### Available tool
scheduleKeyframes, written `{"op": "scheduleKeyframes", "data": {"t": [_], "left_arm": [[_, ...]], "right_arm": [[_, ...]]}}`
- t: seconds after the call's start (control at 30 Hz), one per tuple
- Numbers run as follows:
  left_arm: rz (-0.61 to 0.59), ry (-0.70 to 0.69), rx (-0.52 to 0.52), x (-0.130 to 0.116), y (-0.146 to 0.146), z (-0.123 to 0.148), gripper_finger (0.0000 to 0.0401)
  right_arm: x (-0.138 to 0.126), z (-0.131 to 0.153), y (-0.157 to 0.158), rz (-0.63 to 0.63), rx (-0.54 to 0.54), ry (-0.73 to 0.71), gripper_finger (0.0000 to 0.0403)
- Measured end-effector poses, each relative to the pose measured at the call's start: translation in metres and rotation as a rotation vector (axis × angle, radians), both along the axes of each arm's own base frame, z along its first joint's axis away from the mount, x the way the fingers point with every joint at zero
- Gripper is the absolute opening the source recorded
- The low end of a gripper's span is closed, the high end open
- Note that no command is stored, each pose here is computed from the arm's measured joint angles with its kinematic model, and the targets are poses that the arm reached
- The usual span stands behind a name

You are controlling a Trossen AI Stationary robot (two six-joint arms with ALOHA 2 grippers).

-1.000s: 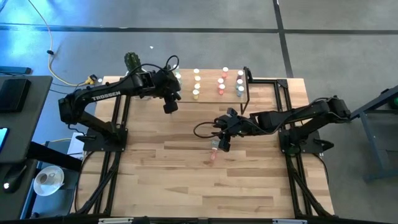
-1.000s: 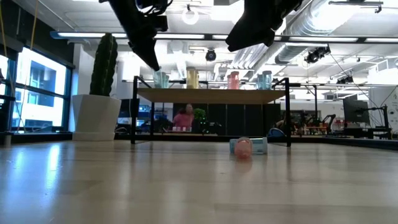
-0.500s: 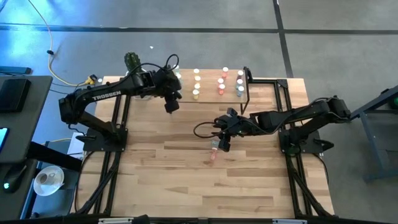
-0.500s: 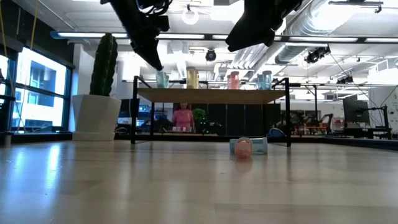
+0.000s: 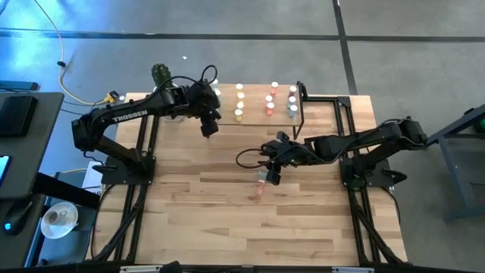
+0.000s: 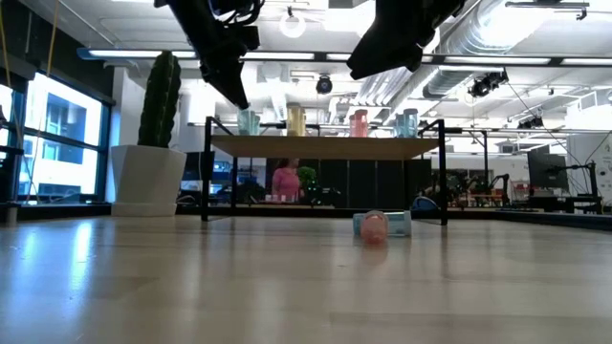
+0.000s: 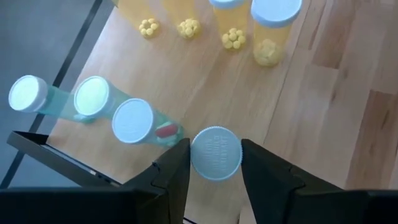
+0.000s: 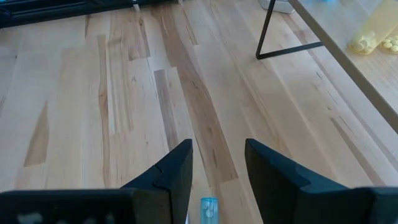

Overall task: Pick and place medicine bottles onto shelf by color
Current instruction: Put the light blue pill bottle on the shelf aligned with the other light blue pill bottle

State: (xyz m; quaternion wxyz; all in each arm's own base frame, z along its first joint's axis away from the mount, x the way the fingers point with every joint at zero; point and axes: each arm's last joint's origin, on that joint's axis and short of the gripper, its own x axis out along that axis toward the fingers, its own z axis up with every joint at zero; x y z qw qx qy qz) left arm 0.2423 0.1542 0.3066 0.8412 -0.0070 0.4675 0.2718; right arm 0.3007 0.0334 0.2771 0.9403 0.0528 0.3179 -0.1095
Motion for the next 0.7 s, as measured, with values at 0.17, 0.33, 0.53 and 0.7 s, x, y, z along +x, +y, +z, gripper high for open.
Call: {"op": "scheduleKeyframes", "data": {"t": [0.17,0.33,0.53,0.7], "left_arm": [[0.002,-0.002,-0.001,0.0000,0.0000,0.0000,0.0131],[0.002,-0.004,-0.002,-0.0002,0.0000,0.0003,0.0148],[0.007,-0.007,0.002,0.0000,0.0003,0.0006,0.0153],[0.021,-0.014,0.005,0.0001,0.0006,0.0010,0.0153]], "right_arm": [[0.0000,-0.0001,0.0000,0.000,0.000,0.001,0.0139],[-0.0001,-0.0001,0.0000,0.000,0.000,0.001,0.0139],[-0.0001,-0.0001,0.0000,0.000,0.000,0.001,0.0139],[-0.0001,-0.0001,0.0000,0.000,0.000,0.001,0.0139]]}}
